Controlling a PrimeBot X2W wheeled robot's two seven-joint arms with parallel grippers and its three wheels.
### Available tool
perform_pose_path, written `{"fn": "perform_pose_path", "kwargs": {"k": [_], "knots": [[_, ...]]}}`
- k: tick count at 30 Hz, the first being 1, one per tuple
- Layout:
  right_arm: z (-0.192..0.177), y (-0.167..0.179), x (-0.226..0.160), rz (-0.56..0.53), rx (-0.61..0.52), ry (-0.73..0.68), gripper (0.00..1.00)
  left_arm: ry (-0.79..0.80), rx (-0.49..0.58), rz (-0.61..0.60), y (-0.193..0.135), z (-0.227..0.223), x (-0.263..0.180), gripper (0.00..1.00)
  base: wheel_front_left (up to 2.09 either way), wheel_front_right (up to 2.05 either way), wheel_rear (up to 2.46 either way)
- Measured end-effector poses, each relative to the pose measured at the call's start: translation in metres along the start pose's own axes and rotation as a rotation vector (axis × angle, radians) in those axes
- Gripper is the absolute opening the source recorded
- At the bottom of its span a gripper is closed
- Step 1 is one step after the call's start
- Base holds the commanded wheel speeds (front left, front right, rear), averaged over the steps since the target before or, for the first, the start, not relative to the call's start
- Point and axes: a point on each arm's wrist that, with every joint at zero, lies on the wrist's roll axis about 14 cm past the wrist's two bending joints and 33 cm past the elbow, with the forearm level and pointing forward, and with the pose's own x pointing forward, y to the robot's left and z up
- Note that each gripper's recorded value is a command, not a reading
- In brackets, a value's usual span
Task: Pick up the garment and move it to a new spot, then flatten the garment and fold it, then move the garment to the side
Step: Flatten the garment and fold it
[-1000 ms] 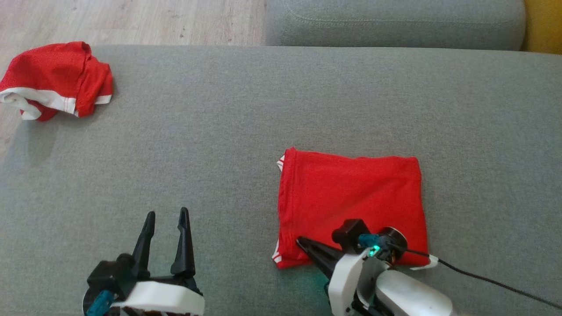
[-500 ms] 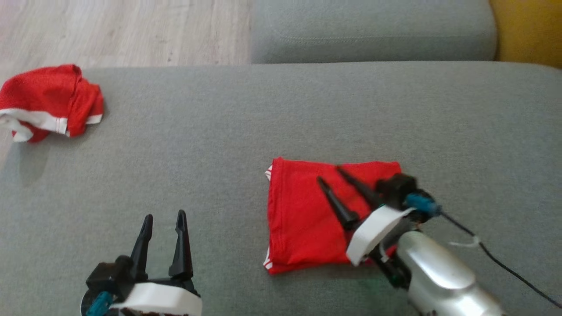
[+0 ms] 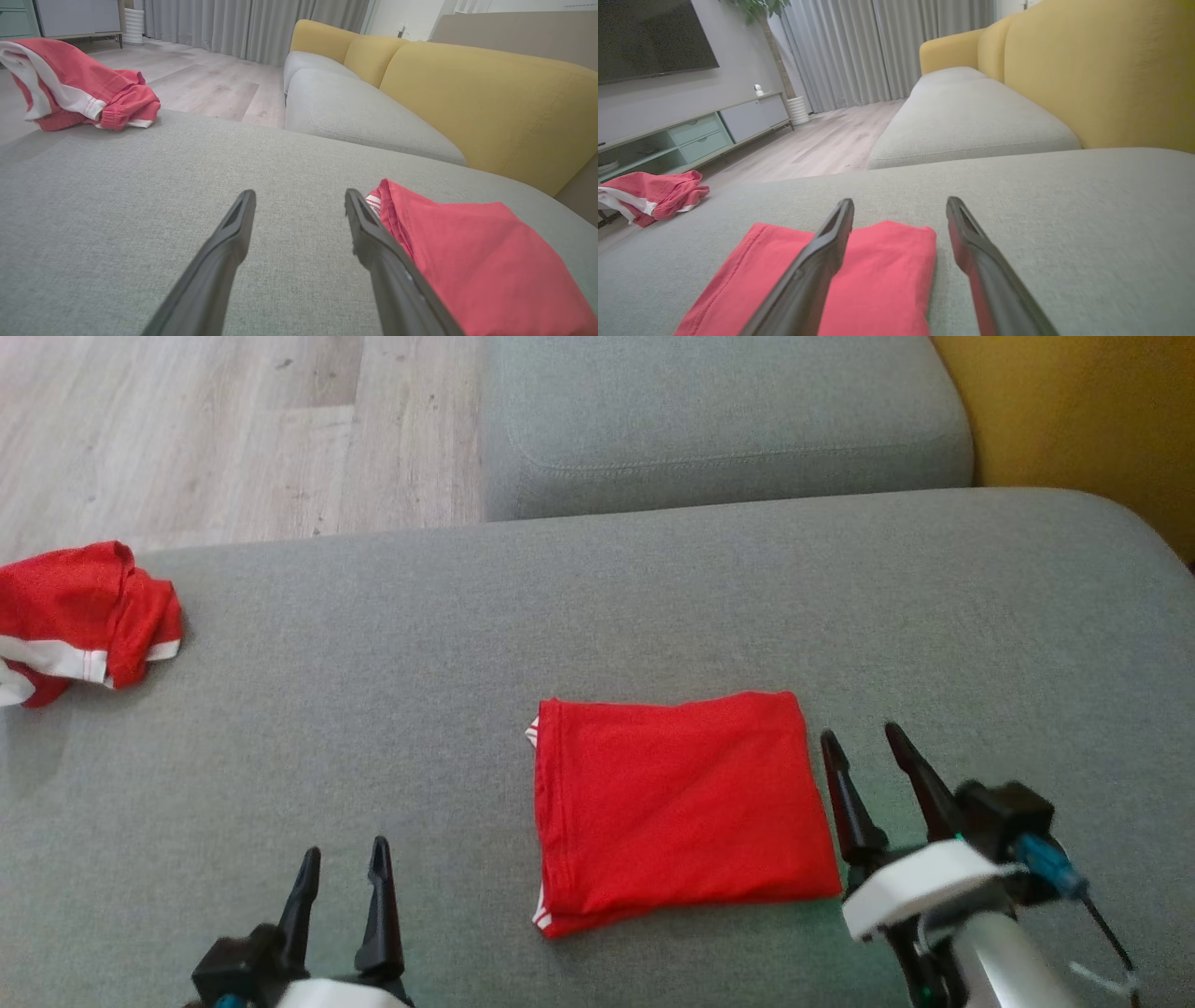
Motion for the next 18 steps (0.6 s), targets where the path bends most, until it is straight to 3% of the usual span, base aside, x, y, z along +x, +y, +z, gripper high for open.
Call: {"fn": "perform_pose_path", "kwargs": {"k": [6, 18], "knots": [[-0.003, -0.018, -0.023, -0.081, 0.002, 0.009, 1.0, 0.004, 0.008, 0.021, 0.008, -0.005, -0.006, 1.0, 0.0, 0.0, 0.0], [-0.003, -0.009, -0.03, -0.067, 0.025, 0.021, 1.0, 0.01, 0.016, 0.02, 0.01, -0.01, -0.009, 1.0, 0.0, 0.0, 0.0]]}}
